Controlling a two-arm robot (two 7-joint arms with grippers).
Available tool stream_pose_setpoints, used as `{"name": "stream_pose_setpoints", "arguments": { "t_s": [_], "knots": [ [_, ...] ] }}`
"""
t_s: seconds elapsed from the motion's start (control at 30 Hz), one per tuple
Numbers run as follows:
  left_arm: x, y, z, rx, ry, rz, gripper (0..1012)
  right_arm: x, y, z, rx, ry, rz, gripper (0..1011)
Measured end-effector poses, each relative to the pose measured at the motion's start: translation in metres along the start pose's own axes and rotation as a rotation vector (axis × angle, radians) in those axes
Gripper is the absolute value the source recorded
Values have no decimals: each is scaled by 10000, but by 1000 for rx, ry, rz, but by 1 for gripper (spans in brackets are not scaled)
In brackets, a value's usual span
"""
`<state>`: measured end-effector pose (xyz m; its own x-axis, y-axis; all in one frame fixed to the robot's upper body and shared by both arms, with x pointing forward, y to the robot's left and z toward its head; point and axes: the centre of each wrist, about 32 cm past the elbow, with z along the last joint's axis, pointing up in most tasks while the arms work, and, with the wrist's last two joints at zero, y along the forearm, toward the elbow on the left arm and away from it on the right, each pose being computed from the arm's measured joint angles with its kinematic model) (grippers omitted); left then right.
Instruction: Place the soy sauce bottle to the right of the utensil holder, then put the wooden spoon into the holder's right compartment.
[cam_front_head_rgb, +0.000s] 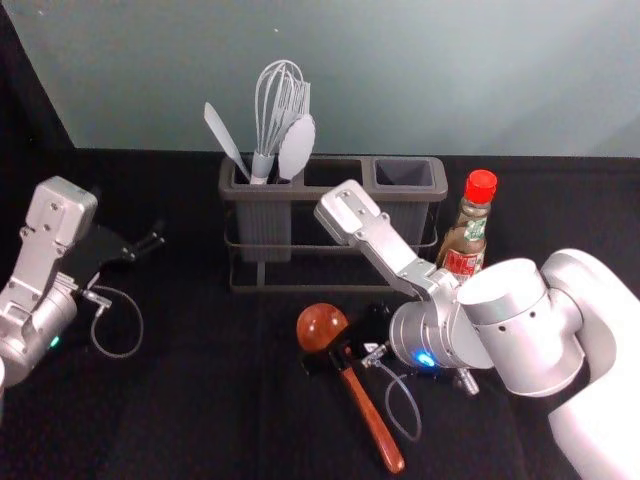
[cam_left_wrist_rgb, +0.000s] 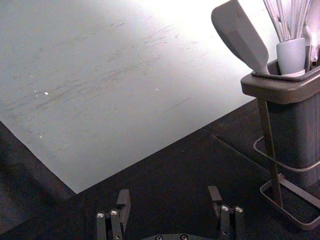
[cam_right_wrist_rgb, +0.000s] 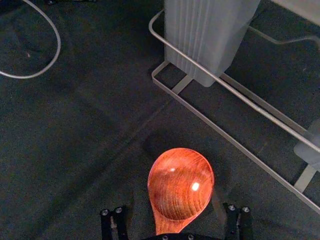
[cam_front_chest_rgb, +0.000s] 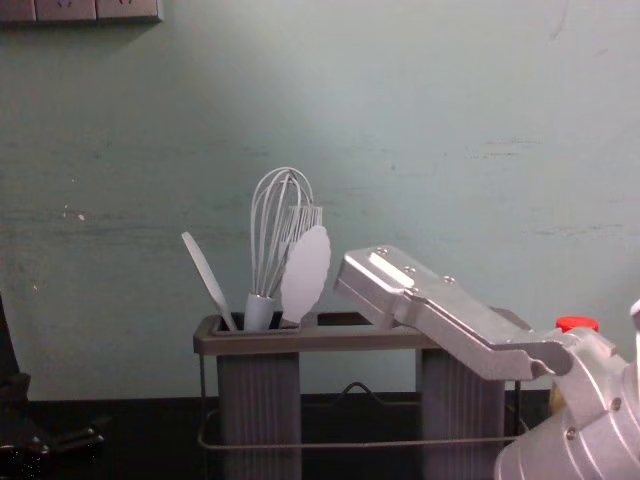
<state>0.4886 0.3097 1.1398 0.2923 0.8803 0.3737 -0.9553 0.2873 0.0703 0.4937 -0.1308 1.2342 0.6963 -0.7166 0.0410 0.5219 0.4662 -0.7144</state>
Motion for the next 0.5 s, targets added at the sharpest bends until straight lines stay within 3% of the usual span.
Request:
{"name": "stream_pose_setpoints", "arguments": {
  "t_s": [0.5],
  "knots": [
    [0,0,0,0,0,0,1011,-13,86,48,-13,4,-4,1003]
  ]
}}
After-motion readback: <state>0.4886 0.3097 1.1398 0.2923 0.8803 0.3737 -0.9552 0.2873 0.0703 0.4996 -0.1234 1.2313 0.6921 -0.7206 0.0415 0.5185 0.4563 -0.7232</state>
